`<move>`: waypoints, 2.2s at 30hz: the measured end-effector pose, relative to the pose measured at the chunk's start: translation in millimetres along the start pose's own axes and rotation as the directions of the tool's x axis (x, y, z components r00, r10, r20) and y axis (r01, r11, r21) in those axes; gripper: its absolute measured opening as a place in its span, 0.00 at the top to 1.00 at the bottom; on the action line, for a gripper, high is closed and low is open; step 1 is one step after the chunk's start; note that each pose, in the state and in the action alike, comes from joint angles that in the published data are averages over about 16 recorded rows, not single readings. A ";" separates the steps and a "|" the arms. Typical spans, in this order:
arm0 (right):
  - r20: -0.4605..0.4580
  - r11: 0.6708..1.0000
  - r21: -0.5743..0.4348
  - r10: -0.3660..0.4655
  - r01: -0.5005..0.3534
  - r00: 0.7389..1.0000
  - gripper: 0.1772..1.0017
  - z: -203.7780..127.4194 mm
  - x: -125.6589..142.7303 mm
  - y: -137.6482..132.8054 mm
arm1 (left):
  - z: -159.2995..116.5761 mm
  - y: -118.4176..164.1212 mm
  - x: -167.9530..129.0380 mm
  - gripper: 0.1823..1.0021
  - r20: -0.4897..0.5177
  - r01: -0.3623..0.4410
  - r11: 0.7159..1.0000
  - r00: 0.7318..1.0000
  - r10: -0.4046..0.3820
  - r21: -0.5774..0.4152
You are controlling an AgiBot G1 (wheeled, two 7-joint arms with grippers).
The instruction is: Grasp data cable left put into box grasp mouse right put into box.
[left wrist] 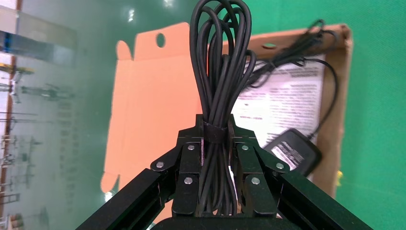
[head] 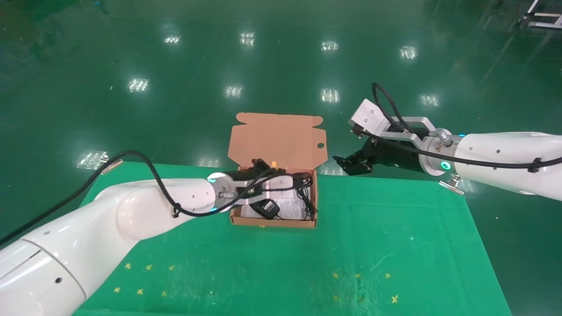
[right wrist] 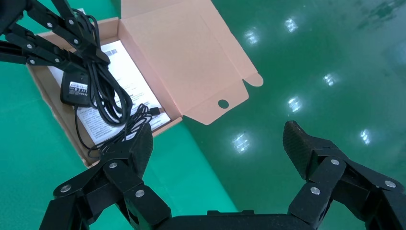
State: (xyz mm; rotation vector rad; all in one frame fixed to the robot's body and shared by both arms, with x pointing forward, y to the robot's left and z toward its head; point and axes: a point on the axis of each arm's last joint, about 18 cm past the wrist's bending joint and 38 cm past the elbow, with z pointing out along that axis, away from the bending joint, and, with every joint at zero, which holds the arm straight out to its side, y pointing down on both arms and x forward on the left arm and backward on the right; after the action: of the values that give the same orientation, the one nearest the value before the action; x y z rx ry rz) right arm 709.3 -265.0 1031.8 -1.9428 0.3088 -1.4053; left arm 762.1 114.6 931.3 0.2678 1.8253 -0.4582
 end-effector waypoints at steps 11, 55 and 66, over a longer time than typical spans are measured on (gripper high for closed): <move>-0.004 1.000 -0.005 -0.008 0.008 1.000 0.00 -4.3 1.0 -0.3 | 0.7 -3.9 -0.8 0.88 0.009 0.001 1.000 1.000 -0.001 0.014; 0.034 0.987 0.144 -0.078 0.072 0.996 0.00 -40.9 10.9 -52.2 | -76.5 34.4 -73.7 0.08 0.142 0.235 0.965 0.958 -0.251 0.120; 0.234 0.974 0.198 0.062 -0.110 0.970 0.00 -60.3 -27.8 -27.2 | -112.6 53.2 -34.0 0.00 -0.054 0.478 0.850 0.876 -0.479 0.221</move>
State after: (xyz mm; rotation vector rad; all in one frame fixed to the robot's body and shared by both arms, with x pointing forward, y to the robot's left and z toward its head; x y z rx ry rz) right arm 638.7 -254.0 1038.9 -1.8684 0.1305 -1.0996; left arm 696.6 213.5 982.3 -0.0430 1.8305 -1.0238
